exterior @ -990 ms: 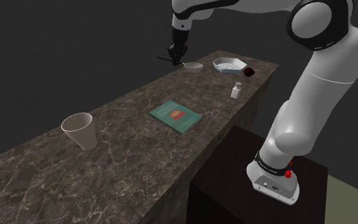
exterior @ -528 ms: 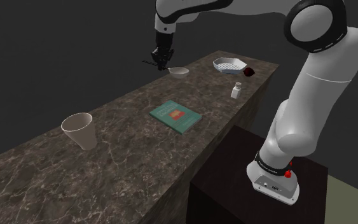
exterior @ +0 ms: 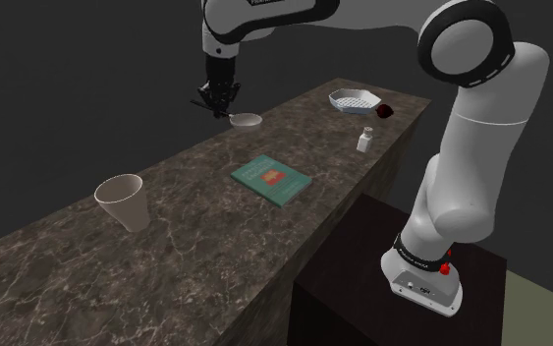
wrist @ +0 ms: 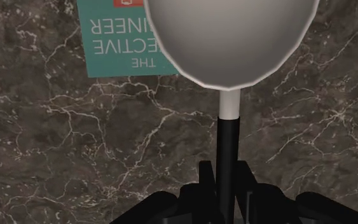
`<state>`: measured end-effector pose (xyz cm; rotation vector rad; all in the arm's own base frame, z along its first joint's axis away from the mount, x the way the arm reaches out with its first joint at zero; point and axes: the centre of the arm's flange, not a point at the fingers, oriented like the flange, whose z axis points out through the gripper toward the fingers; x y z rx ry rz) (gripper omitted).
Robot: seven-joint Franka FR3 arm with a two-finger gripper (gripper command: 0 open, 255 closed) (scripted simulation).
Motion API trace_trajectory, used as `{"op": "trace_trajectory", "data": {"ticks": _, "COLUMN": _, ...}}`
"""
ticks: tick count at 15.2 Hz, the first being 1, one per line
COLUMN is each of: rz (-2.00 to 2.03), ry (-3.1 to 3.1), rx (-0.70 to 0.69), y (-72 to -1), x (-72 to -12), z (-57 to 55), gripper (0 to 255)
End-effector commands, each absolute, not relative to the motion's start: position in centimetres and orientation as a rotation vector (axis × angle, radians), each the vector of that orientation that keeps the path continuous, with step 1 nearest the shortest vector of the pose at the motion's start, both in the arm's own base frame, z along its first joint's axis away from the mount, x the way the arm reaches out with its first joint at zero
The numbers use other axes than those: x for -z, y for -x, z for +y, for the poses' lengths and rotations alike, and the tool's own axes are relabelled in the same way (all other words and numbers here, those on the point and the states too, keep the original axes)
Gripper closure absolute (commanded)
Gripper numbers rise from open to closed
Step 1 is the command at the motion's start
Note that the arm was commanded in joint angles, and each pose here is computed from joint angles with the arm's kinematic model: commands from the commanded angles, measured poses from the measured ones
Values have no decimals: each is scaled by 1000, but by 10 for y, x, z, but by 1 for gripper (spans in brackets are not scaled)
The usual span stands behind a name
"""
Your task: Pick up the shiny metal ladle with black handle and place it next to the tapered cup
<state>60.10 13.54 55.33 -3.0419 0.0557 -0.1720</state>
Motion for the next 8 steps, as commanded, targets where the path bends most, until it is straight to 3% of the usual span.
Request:
{"op": "trace_trajectory", "data": {"ticks": 1, "rz": 58, "ry": 3042, "rx": 172, "y": -604, "x": -553, "z": 160, "gripper": 255}}
{"op": "trace_trajectory", "data": {"ticks": 8, "rz": 58, "ry": 3042, "rx": 172, "y": -619, "x": -553, "z": 239, "gripper": 255}}
